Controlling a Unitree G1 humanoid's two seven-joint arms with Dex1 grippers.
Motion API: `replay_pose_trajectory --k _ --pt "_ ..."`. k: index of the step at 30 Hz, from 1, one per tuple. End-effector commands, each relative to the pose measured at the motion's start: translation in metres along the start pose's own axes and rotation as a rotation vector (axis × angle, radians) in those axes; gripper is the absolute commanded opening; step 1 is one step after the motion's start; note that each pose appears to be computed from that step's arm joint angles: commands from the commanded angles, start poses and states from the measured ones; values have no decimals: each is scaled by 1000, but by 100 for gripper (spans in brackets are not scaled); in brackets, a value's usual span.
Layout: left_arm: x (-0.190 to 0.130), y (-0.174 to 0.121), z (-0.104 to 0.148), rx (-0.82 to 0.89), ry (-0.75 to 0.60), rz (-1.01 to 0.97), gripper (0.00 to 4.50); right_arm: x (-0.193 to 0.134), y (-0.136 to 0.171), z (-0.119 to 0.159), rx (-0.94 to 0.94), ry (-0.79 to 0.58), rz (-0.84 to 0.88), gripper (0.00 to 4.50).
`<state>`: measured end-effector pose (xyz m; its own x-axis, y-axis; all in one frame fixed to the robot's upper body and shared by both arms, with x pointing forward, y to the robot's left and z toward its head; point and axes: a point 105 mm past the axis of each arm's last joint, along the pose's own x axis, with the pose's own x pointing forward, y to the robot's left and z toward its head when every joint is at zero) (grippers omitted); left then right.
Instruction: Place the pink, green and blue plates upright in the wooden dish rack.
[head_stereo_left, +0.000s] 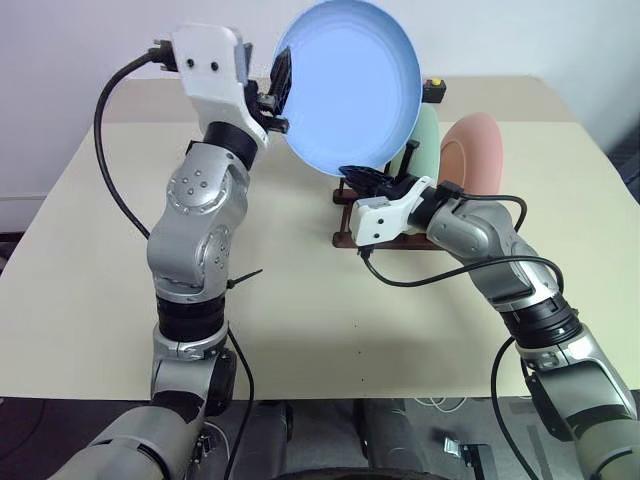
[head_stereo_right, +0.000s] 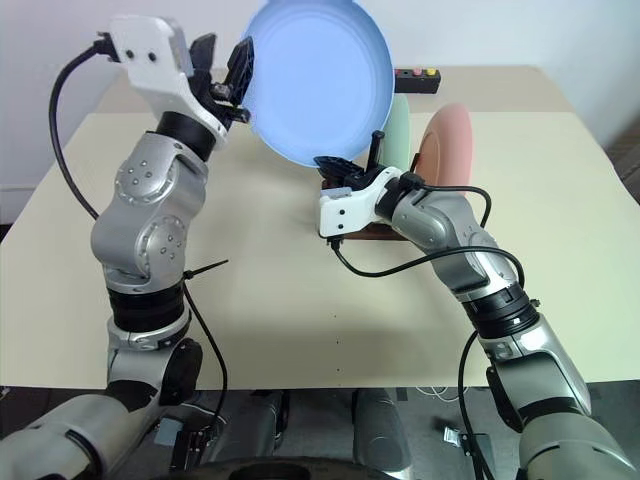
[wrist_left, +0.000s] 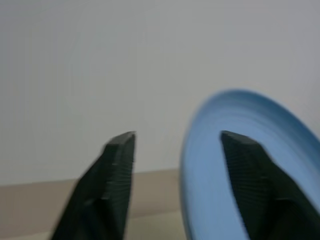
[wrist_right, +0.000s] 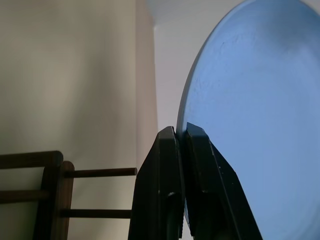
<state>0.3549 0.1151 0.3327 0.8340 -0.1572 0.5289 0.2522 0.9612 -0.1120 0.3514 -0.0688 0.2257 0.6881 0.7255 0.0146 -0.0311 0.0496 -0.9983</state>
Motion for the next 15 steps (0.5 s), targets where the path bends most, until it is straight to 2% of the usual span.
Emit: replay_pose_trajectory --k 1,5,9,12,15 --pt "0 25 36 -66 -154 108 442 -1 -14 5 -28 -22 -58 0" --pt "-2 64 47 -38 -195 248 442 -1 -15 6 -42 -27 -65 0" --pt "-5 99 43 42 -167 330 442 -1 -19 9 -44 -47 -78 0" --pt "-17 134 26 193 -72 366 442 -2 -38 20 24 -119 -151 0" --pt "-26 142 5 307 21 301 442 -4 -57 38 169 -225 -222 0"
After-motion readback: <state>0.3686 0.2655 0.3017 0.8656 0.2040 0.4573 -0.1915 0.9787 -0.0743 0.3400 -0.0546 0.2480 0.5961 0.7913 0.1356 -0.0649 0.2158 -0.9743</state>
